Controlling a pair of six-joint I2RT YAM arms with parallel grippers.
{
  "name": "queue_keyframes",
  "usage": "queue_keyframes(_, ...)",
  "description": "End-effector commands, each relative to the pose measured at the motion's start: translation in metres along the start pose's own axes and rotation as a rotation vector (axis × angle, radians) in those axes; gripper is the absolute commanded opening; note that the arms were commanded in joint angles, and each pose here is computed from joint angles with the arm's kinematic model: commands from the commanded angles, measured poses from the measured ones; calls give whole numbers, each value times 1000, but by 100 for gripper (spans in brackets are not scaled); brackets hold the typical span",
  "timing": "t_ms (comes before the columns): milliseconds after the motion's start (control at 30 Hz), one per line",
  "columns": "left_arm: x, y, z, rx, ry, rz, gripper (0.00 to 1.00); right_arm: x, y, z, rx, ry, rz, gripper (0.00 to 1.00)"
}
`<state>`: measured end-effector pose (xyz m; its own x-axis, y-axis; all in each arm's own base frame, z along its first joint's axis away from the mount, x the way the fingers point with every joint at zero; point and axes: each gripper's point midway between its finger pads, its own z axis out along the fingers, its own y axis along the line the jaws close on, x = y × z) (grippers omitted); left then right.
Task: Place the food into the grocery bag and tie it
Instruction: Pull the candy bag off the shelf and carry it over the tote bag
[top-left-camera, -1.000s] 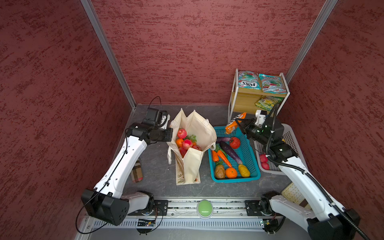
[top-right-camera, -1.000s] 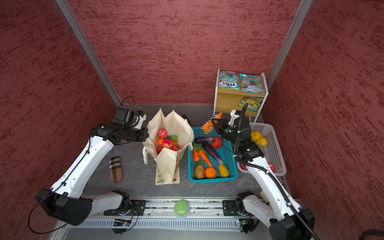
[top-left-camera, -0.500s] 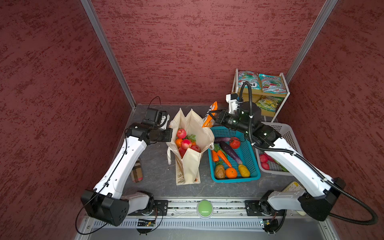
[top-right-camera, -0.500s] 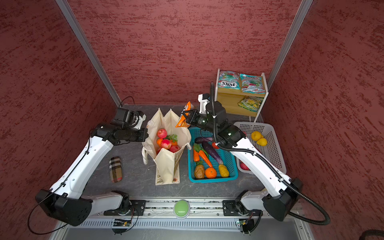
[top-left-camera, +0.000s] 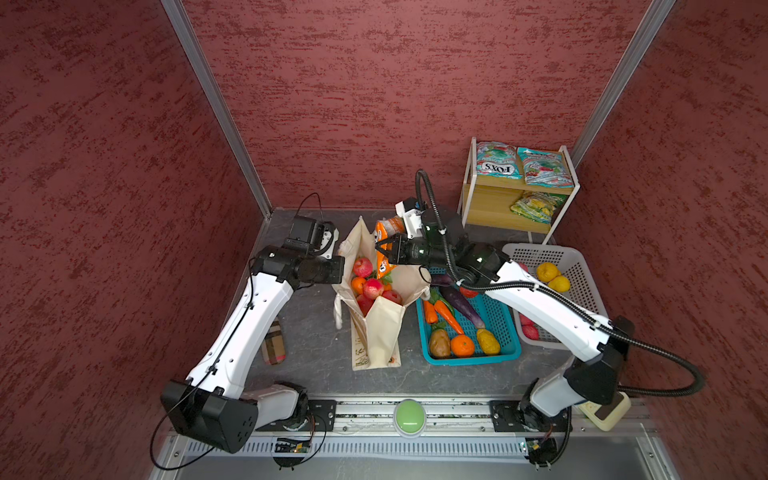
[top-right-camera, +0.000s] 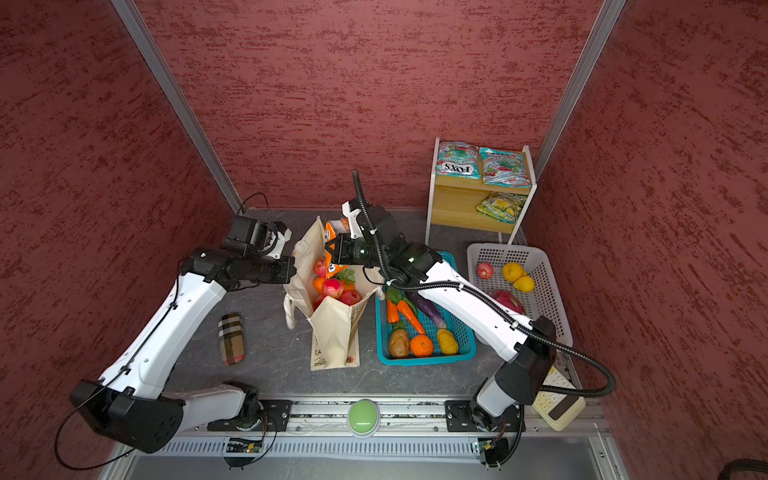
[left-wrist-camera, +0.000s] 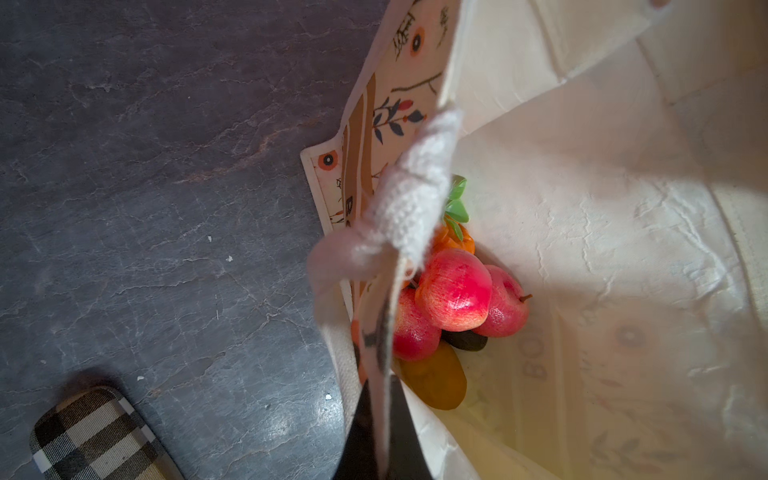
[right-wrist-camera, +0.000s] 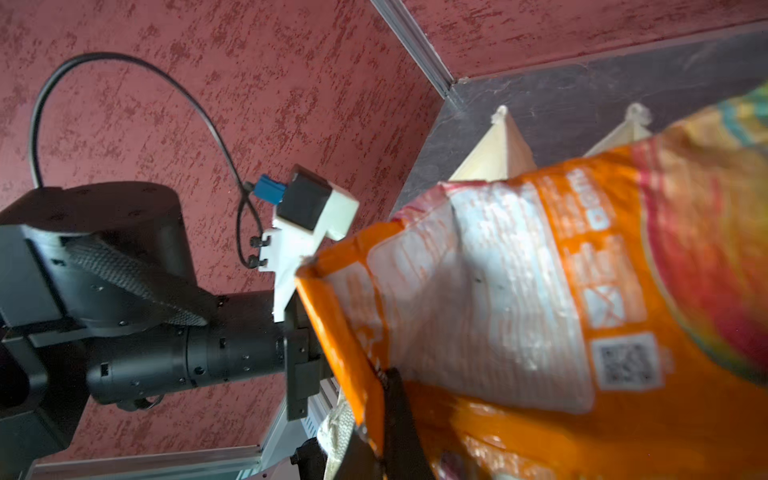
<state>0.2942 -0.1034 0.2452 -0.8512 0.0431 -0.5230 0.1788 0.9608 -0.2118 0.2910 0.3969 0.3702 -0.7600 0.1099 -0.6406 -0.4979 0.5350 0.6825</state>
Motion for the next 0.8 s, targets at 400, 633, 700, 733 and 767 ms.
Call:
queue_keyframes(400,-3,-2,-8,6,-25,4,0,-11,35,-2,-12,-17,-146,0)
queue_keyframes(633,-4,-1,-5,7,-22,3,0,-33,40,-16,55,-58,-231,0)
queue_keyframes(700,-3,-1,-5,7,-19,3,0,-36,41,-16,67,-58,-244,0)
queue_keyframes(733,-3,-1,-5,7,-19,3,0,-37,41,-16,68,-57,-249,0)
queue_keyframes(767,-3,-1,-5,5,-19,3,0,-37,41,-16,69,-57,-250,0)
